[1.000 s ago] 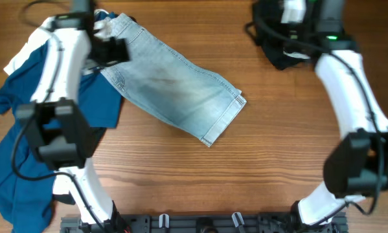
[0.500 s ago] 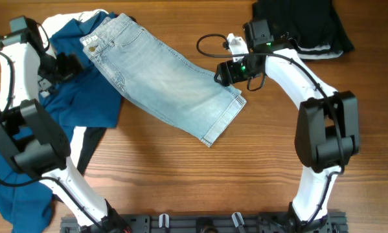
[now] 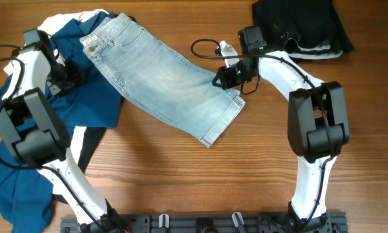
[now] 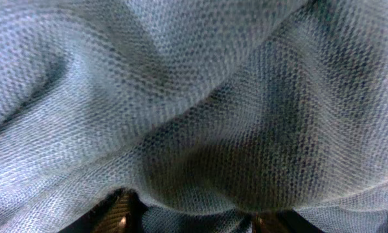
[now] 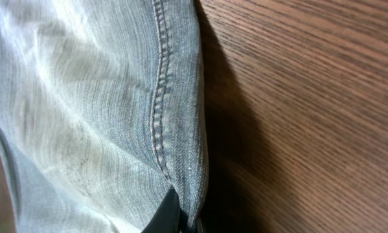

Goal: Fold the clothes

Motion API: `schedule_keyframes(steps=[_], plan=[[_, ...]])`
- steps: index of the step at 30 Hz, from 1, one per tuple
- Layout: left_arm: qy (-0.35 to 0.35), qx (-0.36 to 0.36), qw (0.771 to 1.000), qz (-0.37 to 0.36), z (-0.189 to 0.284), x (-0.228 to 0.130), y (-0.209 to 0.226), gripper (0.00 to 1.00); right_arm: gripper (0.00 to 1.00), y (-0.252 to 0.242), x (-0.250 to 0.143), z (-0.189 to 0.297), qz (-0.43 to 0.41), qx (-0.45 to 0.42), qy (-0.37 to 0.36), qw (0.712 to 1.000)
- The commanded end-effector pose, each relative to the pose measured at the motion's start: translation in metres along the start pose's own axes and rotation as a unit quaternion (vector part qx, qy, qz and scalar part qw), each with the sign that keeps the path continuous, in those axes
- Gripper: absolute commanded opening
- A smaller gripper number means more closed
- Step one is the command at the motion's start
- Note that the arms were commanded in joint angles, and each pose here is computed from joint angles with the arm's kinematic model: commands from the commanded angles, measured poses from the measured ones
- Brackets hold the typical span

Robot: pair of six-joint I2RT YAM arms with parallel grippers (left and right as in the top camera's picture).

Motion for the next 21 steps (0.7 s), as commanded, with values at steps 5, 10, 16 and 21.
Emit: schedule_keyframes(steps=[5, 10, 16, 21], plan=[[0.015, 0.047, 0.994, 0.095, -0.021, -0.01, 0.091, 0.53, 0.04, -0.029, 0.016, 0.103, -0.077, -0.068, -0.081, 0.991], [0.016, 0.055, 0.983, 0.174, -0.011, -0.031, 0.162, 0.51, 0.04, -0.061, -0.003, 0.126, -0.126, -0.119, -0.055, 0.983], [-0.008, -0.011, 0.984, 0.18, 0.007, -0.027, 0.155, 0.77, 0.99, -0.008, 0.033, 0.156, -0.009, -0.111, -0.09, 0.99], [-0.099, -0.007, 0.993, 0.068, 0.087, -0.002, 0.087, 0.9, 1.0, 0.067, 0.081, 0.135, 0.13, -0.133, -0.19, 0.964]])
Point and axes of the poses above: each gripper's point midway between its finger pads, its own z axis back along the fingers, its own y axis along the line the jaws close on, x = y × z, the point moved 9 cm from there along z, back along the fingers, and after that the axes turned 13 degrees about -z, right-handed, at the moved point
